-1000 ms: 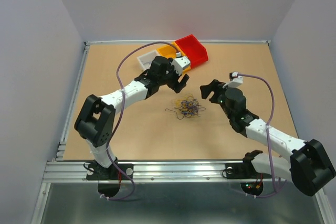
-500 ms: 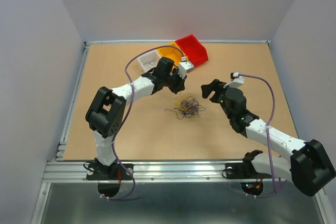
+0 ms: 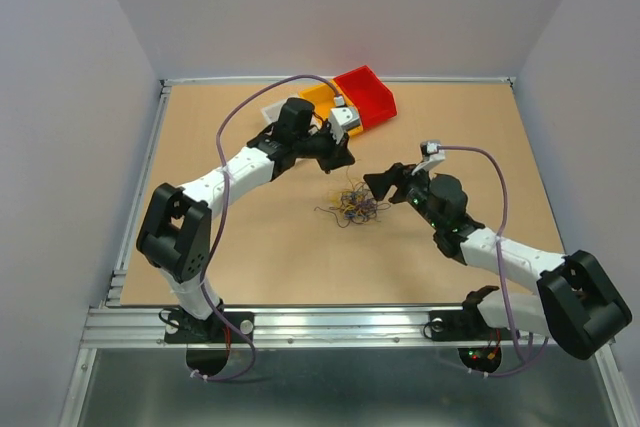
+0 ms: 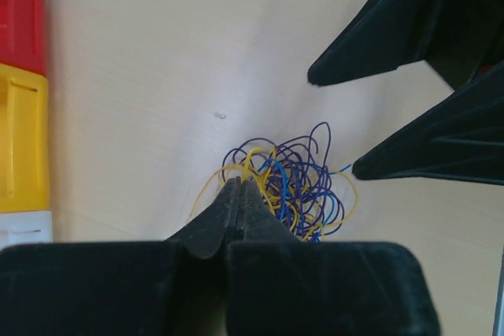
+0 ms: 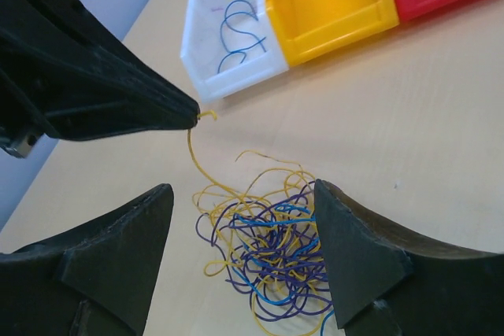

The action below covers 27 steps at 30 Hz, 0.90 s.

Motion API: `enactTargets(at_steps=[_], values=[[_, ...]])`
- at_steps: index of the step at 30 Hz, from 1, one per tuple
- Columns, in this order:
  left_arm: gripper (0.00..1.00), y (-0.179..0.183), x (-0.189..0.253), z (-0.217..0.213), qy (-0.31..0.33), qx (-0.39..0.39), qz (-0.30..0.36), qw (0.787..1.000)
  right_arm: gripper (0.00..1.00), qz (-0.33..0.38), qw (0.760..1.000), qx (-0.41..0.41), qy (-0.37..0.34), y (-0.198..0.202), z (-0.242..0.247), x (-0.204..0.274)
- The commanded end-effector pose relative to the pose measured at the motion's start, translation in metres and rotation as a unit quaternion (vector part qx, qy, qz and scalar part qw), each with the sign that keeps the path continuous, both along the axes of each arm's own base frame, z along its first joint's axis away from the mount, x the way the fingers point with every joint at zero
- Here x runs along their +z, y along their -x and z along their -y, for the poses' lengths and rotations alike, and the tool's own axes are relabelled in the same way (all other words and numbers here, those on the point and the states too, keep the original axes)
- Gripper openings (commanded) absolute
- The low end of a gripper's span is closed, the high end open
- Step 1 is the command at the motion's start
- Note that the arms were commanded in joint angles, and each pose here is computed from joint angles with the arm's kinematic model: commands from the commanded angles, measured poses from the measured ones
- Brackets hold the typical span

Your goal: Untangle the cables

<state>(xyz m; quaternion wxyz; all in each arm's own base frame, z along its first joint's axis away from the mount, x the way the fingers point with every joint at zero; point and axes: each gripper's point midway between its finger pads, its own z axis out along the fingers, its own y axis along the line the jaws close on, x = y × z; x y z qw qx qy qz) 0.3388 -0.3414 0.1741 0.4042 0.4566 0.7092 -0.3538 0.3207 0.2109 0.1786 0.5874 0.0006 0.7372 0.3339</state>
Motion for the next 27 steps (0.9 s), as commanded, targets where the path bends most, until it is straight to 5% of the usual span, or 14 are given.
enactTargets(at_steps=[1, 11, 14, 20, 24, 27], values=[[0.00, 0.013, 0.039, 0.004, 0.041, -0.033, 0.022, 0.998, 0.77, 0.064, 0.996, 0.062, -0.010, 0.008, -0.020, 0.021], [0.00, 0.030, 0.090, 0.008, 0.081, -0.059, 0.034, 0.994, 0.75, 0.065, 0.991, 0.109, 0.041, 0.000, -0.058, 0.000], [0.00, 0.036, 0.124, 0.010, 0.101, -0.058, 0.037, 0.992, 0.64, 0.047, 0.992, 0.106, 0.042, -0.005, -0.064, -0.009], [0.00, 0.031, 0.253, 0.014, 0.162, -0.031, 0.106, 0.981, 0.63, -0.003, 0.994, 0.102, 0.039, -0.015, -0.073, -0.037], [0.00, 0.042, 0.370, -0.001, 0.234, -0.006, 0.176, 0.956, 0.39, -0.062, 0.996, 0.021, 0.063, -0.038, -0.056, -0.063], [0.00, 0.043, 0.420, -0.019, 0.278, 0.047, 0.206, 0.937, 0.35, -0.106, 0.991, -0.011, 0.076, -0.044, -0.049, -0.078]])
